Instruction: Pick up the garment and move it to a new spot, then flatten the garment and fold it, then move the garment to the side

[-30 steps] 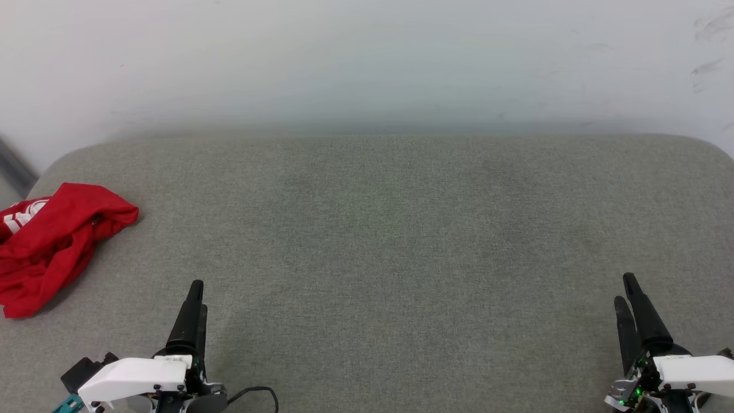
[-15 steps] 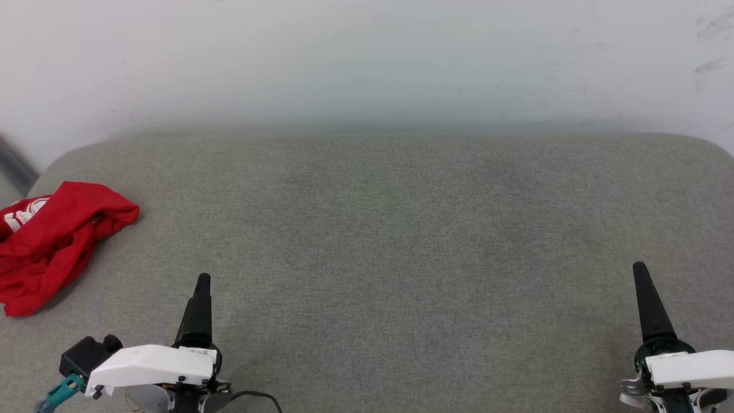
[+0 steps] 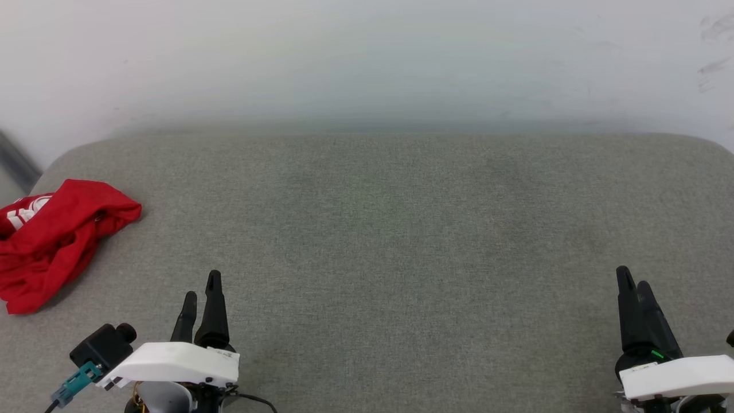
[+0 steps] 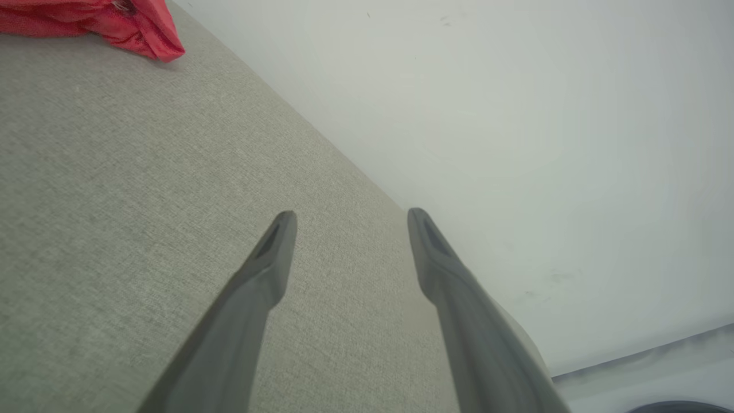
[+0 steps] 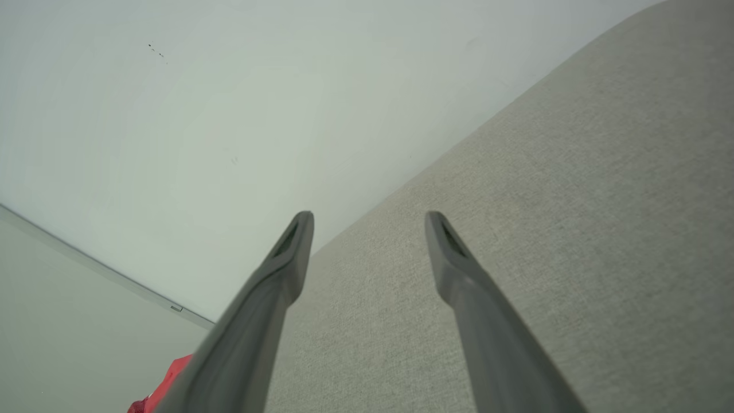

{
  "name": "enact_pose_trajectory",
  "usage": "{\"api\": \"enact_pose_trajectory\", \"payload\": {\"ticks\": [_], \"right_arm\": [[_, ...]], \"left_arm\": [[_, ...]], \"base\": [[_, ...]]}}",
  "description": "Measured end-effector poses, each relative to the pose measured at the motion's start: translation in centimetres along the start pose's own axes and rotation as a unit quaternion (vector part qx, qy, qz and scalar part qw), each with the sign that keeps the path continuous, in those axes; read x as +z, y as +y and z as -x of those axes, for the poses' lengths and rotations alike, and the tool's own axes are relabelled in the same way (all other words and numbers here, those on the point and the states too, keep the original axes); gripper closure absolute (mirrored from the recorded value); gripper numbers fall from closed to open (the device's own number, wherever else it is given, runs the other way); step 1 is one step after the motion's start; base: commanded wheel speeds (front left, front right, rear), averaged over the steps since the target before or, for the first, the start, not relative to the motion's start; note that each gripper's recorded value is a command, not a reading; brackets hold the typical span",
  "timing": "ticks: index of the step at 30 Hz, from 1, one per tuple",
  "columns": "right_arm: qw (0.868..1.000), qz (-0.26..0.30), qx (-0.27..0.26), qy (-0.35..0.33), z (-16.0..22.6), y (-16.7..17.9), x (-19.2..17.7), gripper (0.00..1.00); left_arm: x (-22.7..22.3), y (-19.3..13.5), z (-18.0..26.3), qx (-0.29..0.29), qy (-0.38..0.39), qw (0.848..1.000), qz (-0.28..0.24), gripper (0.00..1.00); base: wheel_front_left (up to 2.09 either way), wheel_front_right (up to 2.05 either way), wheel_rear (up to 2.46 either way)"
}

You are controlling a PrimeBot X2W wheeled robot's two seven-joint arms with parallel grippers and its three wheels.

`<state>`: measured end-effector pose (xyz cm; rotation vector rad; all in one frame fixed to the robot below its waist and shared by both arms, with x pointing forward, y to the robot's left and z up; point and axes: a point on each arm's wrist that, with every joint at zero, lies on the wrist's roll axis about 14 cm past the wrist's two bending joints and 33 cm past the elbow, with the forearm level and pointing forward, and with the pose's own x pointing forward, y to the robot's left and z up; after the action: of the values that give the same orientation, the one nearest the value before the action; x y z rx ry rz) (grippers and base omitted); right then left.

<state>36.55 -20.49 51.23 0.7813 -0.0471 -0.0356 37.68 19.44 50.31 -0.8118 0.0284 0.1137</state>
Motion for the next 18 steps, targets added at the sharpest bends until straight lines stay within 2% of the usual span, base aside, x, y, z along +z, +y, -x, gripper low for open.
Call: {"api": "enact_pose_trajectory", "payload": {"ticks": [7, 18], "right_arm": [[0.999, 0.054, 0.005, -0.001, 0.3, 0.2, -0.1, 0.00], [0.991, 0.131, 0.013, -0.011, 0.4, 0.4, 0.3, 0.00]], "left_arm": [[-0.4, -0.2, 0.3, -0.002, -0.001, 0.998, -0.066, 0.00], [-0.2, -1.2, 0.4, -0.012, -0.019, 0.991, -0.134, 0.00]], "base": [[0.00, 0.00, 0.00], [0.00, 0.00, 0.00]]}}
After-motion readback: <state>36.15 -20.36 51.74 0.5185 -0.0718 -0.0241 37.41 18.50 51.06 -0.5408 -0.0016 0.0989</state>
